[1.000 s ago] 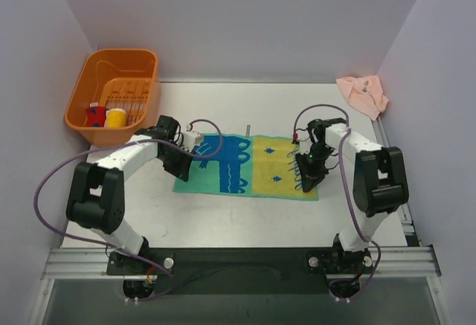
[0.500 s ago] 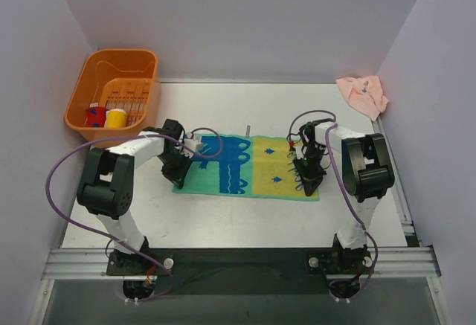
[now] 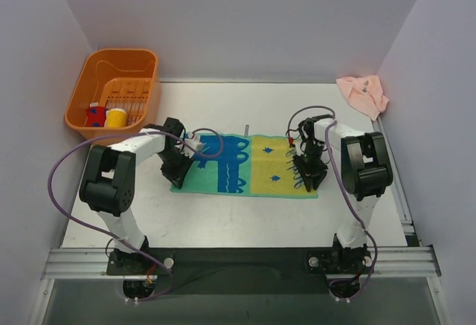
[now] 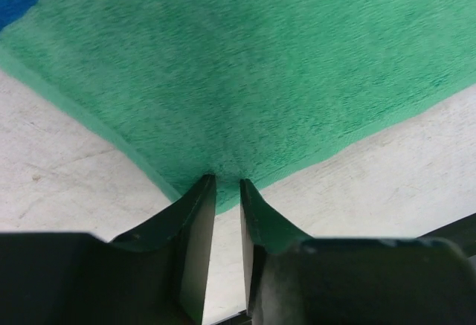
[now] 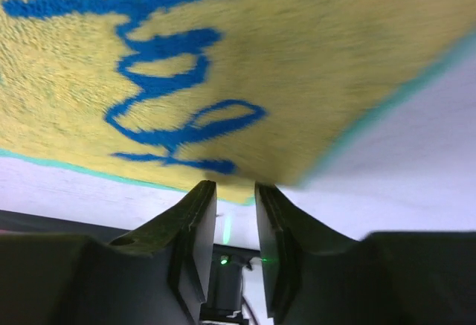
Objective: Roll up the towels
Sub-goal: Flatten the towel, then fold the towel
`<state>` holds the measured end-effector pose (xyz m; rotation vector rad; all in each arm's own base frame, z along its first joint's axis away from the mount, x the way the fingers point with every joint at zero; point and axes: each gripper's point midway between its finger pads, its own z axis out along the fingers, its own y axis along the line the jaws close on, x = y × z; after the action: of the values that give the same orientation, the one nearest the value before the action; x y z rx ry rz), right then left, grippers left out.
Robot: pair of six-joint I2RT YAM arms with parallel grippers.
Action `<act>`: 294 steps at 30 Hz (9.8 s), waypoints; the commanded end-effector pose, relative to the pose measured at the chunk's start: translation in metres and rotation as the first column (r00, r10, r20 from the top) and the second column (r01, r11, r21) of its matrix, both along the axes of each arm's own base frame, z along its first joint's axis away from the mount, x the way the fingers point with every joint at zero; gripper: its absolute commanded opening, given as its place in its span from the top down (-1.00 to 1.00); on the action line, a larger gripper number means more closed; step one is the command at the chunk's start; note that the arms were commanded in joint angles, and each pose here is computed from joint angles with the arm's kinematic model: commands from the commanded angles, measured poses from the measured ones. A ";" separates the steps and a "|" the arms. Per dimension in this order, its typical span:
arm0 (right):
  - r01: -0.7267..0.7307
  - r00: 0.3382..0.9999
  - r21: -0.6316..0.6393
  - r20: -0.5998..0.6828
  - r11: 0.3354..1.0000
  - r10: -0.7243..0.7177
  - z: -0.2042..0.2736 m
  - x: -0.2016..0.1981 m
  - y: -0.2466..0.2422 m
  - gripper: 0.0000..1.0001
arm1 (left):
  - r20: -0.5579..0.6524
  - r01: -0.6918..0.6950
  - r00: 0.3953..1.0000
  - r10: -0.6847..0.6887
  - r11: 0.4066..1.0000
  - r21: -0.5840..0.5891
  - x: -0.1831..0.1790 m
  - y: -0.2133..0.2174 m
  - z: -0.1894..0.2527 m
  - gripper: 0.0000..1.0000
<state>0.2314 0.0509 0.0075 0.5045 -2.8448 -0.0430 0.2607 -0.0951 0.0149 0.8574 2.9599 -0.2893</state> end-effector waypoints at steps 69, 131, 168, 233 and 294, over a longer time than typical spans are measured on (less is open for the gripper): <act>0.227 0.895 0.144 0.359 0.963 -0.265 0.023 0.211 -0.013 0.23 | 0.398 -0.164 0.894 0.204 0.977 -0.133 0.234 0.012 0.030 -0.05; 0.207 0.918 0.158 0.309 0.965 -0.248 0.006 0.205 -0.003 1.00 | 0.363 -0.170 0.903 0.229 0.967 -0.188 0.238 0.002 0.026 -0.01; 0.189 0.922 0.167 0.308 0.968 -0.233 0.003 0.207 -0.006 1.00 | 0.288 -0.202 0.930 0.227 0.973 -0.114 0.219 -0.002 -0.006 0.62; 0.011 0.963 0.215 0.261 0.977 -0.068 0.034 0.057 -0.028 0.53 | 0.312 0.167 0.948 -0.065 0.936 -0.310 0.059 0.018 0.042 0.64; 0.212 0.937 0.210 0.234 0.954 -0.260 0.014 0.121 -0.004 0.47 | 0.202 -0.090 0.967 0.153 0.952 -0.292 0.081 -0.031 0.014 0.09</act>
<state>0.3536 0.0646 0.0318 0.2552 -3.2012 -0.4027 0.3286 -0.1357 0.0334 0.6976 2.6580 -0.5900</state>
